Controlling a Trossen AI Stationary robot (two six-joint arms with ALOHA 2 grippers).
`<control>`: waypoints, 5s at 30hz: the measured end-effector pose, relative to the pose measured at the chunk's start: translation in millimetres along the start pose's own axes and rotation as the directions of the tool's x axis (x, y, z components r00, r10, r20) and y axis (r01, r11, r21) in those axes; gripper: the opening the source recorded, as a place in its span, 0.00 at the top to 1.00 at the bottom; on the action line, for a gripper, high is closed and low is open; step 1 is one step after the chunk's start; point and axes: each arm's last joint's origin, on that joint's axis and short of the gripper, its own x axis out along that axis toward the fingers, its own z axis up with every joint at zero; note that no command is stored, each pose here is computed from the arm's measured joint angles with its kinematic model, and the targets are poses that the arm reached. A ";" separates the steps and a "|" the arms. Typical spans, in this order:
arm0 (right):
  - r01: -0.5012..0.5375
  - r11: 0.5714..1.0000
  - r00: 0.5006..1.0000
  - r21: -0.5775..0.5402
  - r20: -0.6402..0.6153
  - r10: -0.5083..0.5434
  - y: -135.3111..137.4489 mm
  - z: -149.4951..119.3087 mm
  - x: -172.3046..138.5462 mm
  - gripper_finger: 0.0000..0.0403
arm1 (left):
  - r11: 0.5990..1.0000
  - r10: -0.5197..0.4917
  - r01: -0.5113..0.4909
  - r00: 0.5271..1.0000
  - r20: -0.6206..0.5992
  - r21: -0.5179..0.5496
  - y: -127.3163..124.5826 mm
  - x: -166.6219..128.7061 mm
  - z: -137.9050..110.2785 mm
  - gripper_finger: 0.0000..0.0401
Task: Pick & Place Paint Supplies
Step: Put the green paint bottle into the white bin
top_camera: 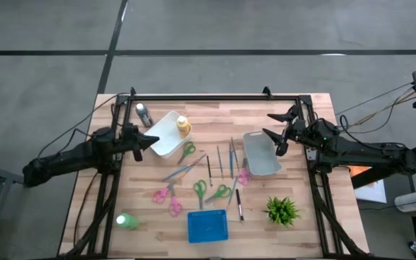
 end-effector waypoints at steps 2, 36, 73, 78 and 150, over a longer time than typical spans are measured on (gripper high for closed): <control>0.000 1.000 1.000 0.002 0.000 0.000 0.0 0.0 0.0 0.31 | 0.998 0.053 -0.054 0.997 -0.050 -0.021 -6.2 -2.0 9.0 1.00; 0.001 1.000 1.000 0.001 0.001 -0.001 -0.1 0.1 -0.1 0.31 | 0.594 0.532 -0.772 0.588 -0.609 -0.226 -197.5 -12.8 -5.3 1.00; 0.001 1.000 1.000 0.000 0.000 -0.001 -0.1 0.1 -0.1 0.31 | 0.076 0.278 -0.987 0.154 -0.948 -0.138 -260.7 -17.5 -4.1 0.53; 0.001 1.000 1.000 0.000 0.000 -0.001 0.0 0.0 0.0 0.31 | 0.102 0.273 -0.987 0.144 -0.951 -0.121 -267.4 -21.5 -16.0 0.53; 0.000 1.000 1.000 0.002 -0.006 0.000 0.0 -0.6 -0.1 0.31 | 0.104 0.478 -0.994 0.082 -0.874 -0.036 -251.3 -31.1 -62.5 0.53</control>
